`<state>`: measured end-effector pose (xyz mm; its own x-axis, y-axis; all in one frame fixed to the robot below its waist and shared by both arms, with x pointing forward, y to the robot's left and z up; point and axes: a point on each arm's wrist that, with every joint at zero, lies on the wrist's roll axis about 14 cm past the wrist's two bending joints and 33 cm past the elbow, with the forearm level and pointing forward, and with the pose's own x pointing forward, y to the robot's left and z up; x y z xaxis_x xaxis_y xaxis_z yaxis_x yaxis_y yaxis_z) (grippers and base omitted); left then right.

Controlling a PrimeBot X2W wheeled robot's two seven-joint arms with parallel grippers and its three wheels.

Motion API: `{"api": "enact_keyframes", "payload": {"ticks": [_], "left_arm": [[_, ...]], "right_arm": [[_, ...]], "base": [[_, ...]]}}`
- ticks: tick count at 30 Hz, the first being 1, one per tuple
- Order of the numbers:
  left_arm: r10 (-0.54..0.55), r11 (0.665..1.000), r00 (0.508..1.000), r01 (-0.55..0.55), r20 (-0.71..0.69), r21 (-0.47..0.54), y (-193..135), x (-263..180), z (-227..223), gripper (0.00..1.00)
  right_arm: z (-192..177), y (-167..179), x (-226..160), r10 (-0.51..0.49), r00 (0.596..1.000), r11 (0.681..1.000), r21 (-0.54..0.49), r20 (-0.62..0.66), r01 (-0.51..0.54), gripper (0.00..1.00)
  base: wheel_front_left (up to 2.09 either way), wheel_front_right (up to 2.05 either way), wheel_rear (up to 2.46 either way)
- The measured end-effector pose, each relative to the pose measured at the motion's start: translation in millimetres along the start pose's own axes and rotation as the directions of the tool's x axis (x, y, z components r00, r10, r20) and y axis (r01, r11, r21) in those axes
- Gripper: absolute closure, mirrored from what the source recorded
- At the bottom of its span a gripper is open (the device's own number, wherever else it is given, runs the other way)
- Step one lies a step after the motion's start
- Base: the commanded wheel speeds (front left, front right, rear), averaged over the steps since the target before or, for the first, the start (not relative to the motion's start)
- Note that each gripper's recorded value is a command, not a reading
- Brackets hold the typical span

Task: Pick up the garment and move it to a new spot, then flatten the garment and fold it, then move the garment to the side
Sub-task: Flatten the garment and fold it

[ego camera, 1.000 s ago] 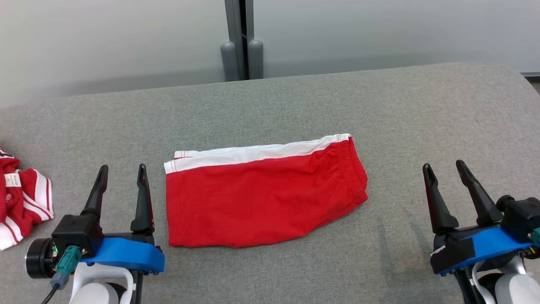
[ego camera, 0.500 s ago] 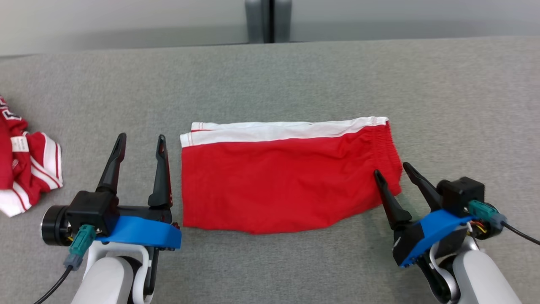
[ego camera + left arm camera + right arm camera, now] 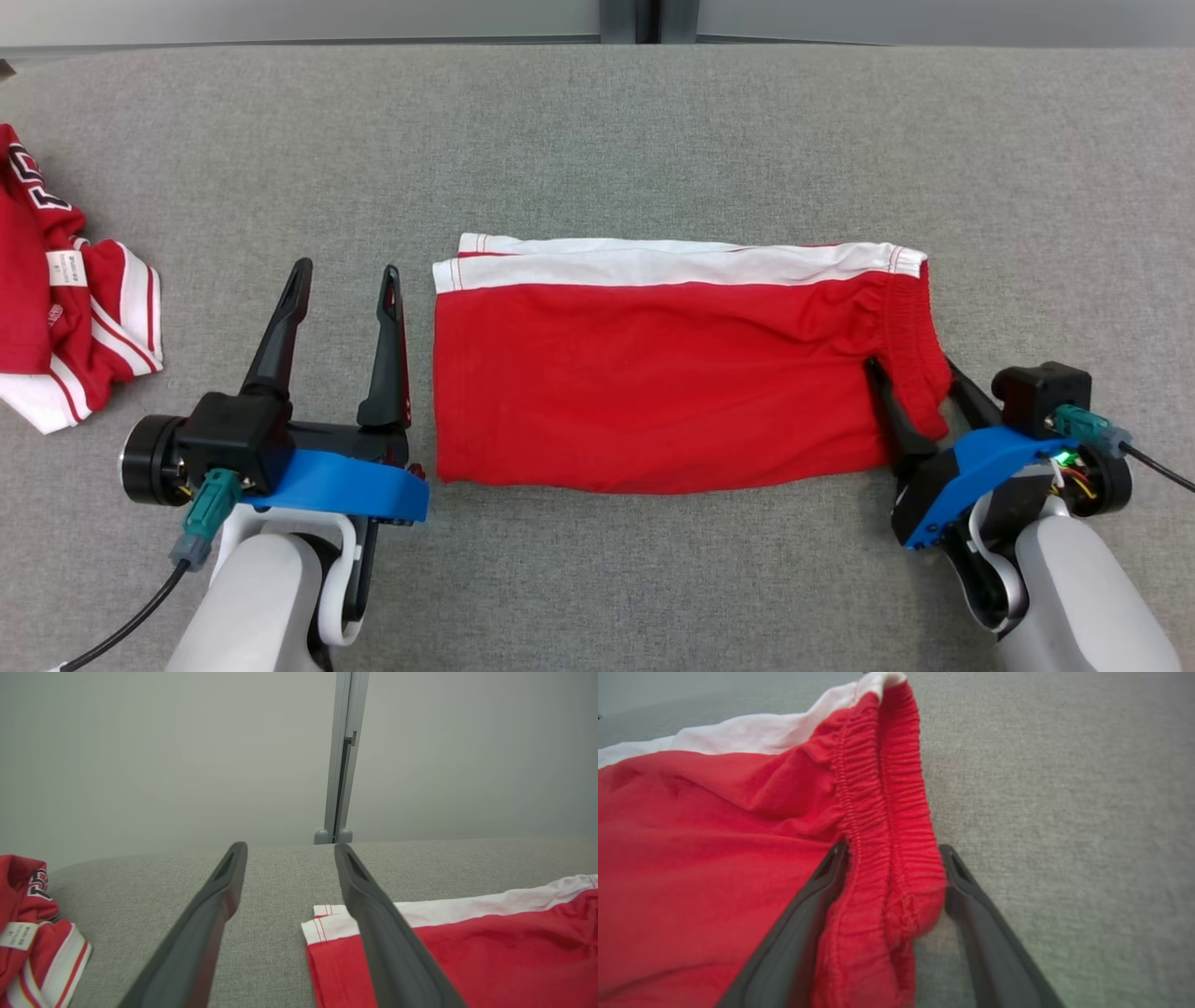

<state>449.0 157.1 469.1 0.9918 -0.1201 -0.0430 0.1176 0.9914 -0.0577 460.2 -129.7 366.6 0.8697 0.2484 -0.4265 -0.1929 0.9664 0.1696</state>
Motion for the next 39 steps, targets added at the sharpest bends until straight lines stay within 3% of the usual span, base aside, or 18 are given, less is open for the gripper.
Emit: {"api": "enact_keyframes", "payload": {"ticks": [1, 2, 3, 9, 16, 21, 27, 34, 39], "left_arm": [[0.000, 1.000, 1.000, 0.000, 0.000, 0.000, 0, 1, 0, 0.00], [0.000, 1.000, 1.000, 0.000, 0.001, 0.001, 0, 2, -1, 0.00], [-0.001, 1.000, 1.000, 0.001, 0.001, 0.001, 0, 2, -1, 0.00], [-0.005, 1.000, 1.000, 0.005, -0.003, 0.002, -2, 3, -2, 0.00], [-0.024, 1.000, 0.999, 0.025, 0.038, -0.007, -11, 4, 11, 0.00], [-0.040, 0.999, 0.998, 0.040, 0.044, -0.008, -19, 2, 15, 0.00], [-0.051, 0.999, 0.997, 0.051, 0.051, -0.005, -23, 0, 20, 0.00], [-0.029, 1.000, 0.998, 0.029, 0.049, -0.003, -17, -4, 20, 0.00], [-0.002, 1.000, 0.999, 0.003, 0.036, -0.012, -10, -6, 15, 0.00]], "right_arm": [[-1, 4, 2, 0.010, 1.000, 1.000, 0.011, -0.005, -0.010, 0.31], [-1, 6, 4, 0.016, 1.000, 1.000, 0.022, -0.006, -0.016, 0.78], [-2, 8, 5, 0.022, 1.000, 0.999, 0.029, -0.008, -0.022, 1.00], [6, 11, 1, 0.036, 0.999, 0.996, 0.078, 0.023, -0.037, 1.00], [22, -26, -28, -0.040, 0.997, 0.996, 0.080, 0.068, 0.035, 1.00], [34, -32, -45, -0.051, 0.995, 0.994, 0.101, 0.082, 0.042, 1.00], [56, 17, -46, 0.097, 0.991, 0.975, 0.191, 0.093, -0.113, 1.00], [64, 106, -33, 0.355, 0.934, 0.885, 0.305, 0.048, -0.352, 1.00], [56, 149, -15, 0.464, 0.886, 0.835, 0.339, -0.007, -0.434, 1.00]], "base": [[0.00, 0.00, 0.00], [0.00, 0.00, 0.00], [0.00, 0.00, 0.00], [0.00, 0.00, 0.00], [0.00, 0.00, 0.00], [0.00, 0.00, 0.00], [0.00, 0.00, 0.00], [0.00, 0.00, 0.00], [0.00, 0.00, 0.00]]}}
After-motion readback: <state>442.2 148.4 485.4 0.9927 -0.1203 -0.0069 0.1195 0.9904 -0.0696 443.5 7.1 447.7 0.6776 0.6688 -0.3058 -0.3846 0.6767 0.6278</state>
